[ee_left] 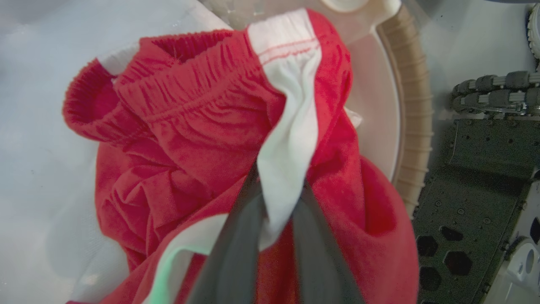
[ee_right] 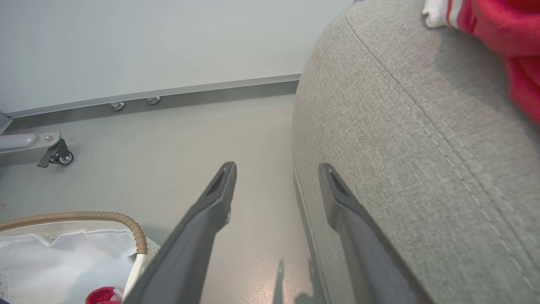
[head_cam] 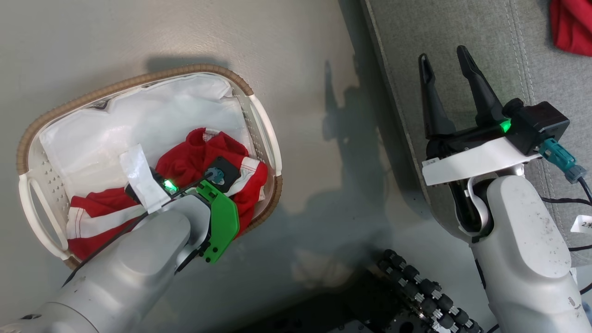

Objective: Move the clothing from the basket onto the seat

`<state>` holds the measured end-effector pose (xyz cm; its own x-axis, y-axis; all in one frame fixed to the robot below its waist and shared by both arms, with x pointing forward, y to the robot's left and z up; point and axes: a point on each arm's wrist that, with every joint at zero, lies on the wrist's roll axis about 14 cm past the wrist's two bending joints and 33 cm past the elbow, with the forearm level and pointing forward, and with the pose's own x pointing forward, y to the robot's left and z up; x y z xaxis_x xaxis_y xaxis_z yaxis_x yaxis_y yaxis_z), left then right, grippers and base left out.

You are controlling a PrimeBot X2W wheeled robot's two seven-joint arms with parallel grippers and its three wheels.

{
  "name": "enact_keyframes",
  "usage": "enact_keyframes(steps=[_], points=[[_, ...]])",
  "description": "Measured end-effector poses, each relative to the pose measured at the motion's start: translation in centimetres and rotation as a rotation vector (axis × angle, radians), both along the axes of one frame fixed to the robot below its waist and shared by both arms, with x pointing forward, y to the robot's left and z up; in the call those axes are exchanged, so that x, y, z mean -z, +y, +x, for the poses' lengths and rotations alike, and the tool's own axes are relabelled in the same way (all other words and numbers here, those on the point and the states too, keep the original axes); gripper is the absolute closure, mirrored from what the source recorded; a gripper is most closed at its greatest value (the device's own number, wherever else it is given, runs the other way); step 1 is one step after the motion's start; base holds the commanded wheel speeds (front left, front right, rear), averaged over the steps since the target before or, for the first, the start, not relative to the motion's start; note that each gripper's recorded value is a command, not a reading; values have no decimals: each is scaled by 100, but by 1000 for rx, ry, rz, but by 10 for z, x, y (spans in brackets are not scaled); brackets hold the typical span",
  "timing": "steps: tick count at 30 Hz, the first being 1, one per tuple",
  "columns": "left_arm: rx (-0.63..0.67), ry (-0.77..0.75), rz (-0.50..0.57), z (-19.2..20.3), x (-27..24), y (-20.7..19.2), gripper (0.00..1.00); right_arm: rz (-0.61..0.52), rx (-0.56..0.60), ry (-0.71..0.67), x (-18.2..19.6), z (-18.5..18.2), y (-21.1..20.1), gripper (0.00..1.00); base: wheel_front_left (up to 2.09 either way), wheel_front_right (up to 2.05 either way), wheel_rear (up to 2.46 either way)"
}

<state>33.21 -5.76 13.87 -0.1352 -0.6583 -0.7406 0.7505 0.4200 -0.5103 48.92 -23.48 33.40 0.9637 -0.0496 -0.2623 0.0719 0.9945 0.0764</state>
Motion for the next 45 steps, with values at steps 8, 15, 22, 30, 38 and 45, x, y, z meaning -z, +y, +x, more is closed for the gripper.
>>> enact_keyframes(steps=[8,15,22,30,38,45], points=[[-54,-43,-43,7,-11,1,100,-3,-3,-18,-8,2,1,0,0,0,0],[-156,-140,-135,28,-41,-2,100,-26,-20,-56,-26,5,6,0,0,0,0],[-232,-255,-202,44,-82,4,100,-51,-45,-97,-50,1,14,0,0,0,0],[-213,-451,-277,63,-151,8,100,-58,-70,-145,-82,-17,26,0,0,0,0],[-142,-714,-327,81,-236,18,100,-42,-101,-216,-120,-40,43,0,0,0,0],[-76,-984,-380,101,-333,24,100,-30,-144,-297,-156,-59,60,0,0,0,0]])
